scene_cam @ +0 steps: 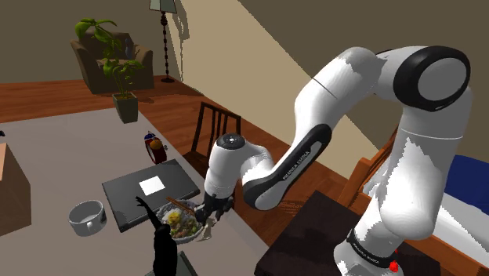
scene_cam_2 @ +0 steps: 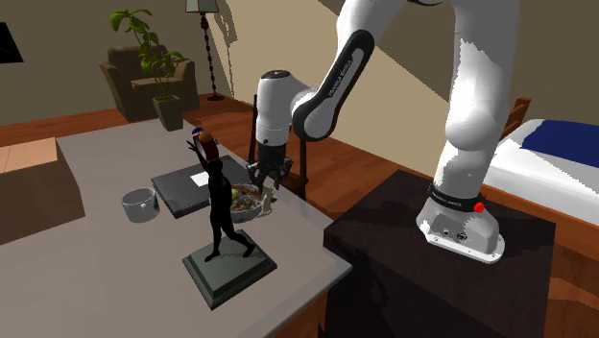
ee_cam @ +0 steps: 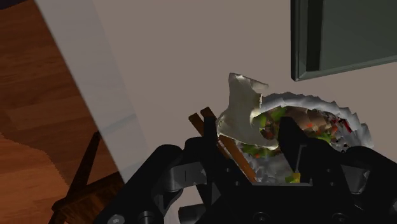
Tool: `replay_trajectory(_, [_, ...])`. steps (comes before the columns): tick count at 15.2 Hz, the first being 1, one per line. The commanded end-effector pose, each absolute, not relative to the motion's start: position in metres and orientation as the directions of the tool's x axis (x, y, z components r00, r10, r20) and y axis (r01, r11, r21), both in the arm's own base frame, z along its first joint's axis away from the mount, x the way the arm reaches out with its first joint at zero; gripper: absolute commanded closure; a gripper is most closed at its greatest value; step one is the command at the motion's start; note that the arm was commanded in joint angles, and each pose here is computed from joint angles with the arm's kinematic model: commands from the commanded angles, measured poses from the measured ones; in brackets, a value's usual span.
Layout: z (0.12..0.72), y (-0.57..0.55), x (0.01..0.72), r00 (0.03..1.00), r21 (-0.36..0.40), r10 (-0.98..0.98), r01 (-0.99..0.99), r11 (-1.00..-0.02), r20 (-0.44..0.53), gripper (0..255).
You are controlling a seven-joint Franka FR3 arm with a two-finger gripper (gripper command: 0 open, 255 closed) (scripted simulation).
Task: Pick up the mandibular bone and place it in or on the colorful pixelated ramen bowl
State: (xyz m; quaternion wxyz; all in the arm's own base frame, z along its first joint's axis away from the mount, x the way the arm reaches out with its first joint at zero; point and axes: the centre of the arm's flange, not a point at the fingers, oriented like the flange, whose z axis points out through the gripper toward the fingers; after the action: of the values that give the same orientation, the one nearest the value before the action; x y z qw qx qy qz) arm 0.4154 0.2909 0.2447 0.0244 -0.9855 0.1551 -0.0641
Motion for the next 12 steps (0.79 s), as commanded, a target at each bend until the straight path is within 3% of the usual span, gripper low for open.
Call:
replay_trajectory(1, [0.255, 0.291, 0.416, 0.944, -0.068, -0.309, -0.303, -0.951, 0.118, 255])
replay_trajectory(6, [0.279, 0.291, 0.416, 0.944, -0.068, -0.309, -0.303, -0.951, 0.118, 255])
replay_trajectory(12, [0.286, 0.291, 0.495, 0.944, -0.068, -0.309, -0.303, -0.951, 0.118, 255])
